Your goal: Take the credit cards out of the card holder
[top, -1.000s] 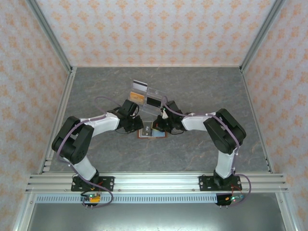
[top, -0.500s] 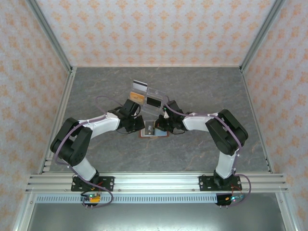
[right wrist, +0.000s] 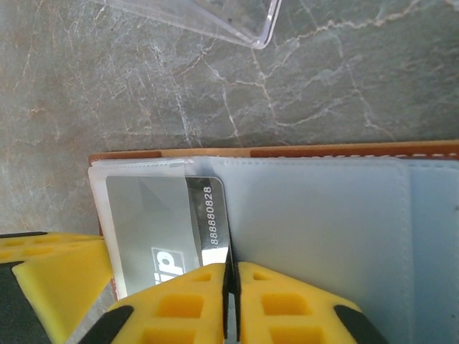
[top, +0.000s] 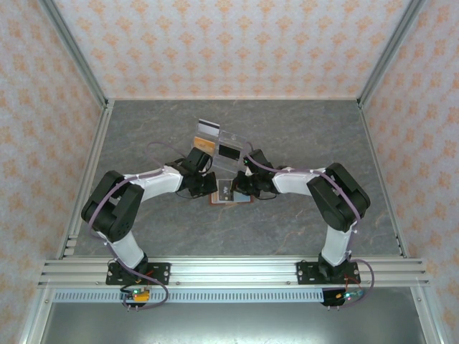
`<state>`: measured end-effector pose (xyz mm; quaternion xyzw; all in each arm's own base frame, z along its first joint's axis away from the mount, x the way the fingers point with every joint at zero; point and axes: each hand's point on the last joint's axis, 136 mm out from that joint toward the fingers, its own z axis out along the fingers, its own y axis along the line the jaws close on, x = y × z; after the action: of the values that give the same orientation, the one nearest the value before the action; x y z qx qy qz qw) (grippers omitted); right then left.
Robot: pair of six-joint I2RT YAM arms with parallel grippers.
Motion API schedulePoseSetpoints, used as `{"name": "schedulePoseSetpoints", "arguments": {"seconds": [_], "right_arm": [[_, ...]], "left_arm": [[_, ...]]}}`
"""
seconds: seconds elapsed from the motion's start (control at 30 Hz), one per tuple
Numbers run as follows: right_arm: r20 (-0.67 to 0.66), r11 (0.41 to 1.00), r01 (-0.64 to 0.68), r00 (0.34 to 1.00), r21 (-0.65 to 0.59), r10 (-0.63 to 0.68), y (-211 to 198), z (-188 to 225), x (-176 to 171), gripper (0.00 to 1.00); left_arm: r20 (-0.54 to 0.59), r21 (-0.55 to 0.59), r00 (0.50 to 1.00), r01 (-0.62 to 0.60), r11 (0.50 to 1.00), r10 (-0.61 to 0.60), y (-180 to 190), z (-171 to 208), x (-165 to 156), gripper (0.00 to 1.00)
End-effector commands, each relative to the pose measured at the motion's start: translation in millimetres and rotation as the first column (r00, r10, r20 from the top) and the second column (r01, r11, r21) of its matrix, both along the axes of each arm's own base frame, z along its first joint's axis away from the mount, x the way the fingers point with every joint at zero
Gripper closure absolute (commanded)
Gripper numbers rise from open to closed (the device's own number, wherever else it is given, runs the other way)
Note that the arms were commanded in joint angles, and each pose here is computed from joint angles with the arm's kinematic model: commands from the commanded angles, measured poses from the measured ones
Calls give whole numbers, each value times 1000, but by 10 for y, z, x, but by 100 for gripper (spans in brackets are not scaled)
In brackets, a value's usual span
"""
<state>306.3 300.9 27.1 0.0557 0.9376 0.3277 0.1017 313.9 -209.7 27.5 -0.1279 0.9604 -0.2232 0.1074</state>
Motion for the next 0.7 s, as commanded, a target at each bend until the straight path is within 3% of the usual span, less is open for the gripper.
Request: {"name": "schedulePoseSetpoints", "arguments": {"seconds": [0.0,0.3,0.67], "right_arm": [[-23,1000,-7,1000,-12,7,-41,-33,-42,83],[-46,1000,-15,999,17,16,11,-77,-52,81],[-49,1000,-20,999,21,21,16,-82,-55,84]], "left_arm": [[-24,68,1000,15,998,-14,88,-62,-69,94],[68,38,998,9,999,-12,65,300,26,95],[80,-25,997,19,1000,-17,-69,309,103,96]]}}
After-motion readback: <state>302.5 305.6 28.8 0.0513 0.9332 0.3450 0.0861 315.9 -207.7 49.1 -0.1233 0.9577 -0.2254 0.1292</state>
